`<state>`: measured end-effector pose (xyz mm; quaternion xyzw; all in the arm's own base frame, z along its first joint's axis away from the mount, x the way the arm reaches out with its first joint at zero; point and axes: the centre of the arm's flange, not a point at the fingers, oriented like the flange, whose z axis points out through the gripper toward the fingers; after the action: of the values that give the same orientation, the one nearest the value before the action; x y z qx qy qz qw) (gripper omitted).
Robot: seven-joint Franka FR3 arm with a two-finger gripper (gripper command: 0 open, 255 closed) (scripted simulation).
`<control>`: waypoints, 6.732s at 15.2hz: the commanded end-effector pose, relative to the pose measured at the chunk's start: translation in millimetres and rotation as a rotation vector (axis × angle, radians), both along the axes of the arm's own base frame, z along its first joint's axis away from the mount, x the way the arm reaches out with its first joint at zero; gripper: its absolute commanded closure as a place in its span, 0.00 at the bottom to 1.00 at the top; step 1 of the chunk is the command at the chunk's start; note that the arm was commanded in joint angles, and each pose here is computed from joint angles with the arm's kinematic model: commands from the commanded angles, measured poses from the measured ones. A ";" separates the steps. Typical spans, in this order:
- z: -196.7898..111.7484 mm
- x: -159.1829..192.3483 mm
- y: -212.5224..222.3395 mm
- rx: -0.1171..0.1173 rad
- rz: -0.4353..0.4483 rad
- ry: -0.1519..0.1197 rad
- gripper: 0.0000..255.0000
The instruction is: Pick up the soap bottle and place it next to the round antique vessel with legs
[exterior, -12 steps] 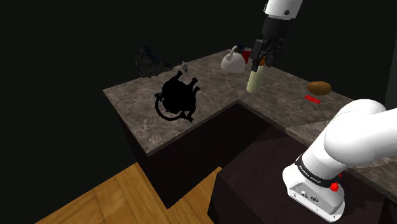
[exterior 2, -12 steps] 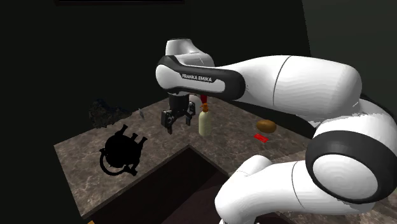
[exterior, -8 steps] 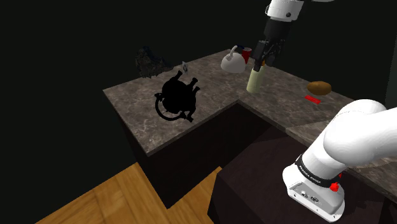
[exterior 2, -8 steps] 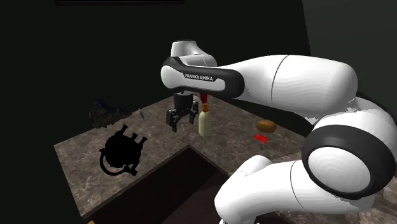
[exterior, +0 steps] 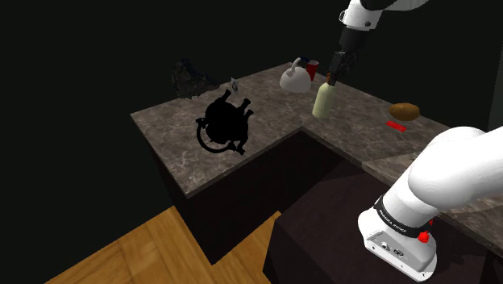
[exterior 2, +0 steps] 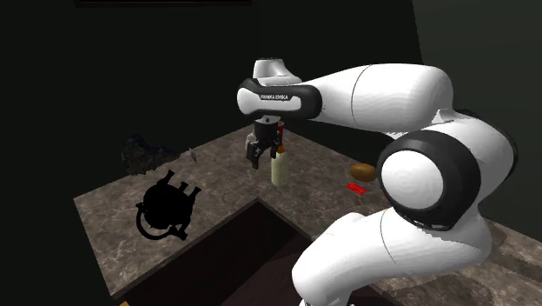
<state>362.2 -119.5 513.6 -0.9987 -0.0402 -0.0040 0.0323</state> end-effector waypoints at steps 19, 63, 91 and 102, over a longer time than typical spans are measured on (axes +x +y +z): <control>-59.8 110.2 -223.5 -0.047 0.218 -0.058 0.00; -5.3 113.9 -224.9 -0.047 0.221 -0.058 1.00; 142.5 113.9 -224.9 -0.047 0.221 -0.058 1.00; 200.6 113.9 -224.9 -0.047 0.221 -0.058 1.00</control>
<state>476.9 -345.6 707.7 -0.9882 -0.1506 -0.0286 0.0076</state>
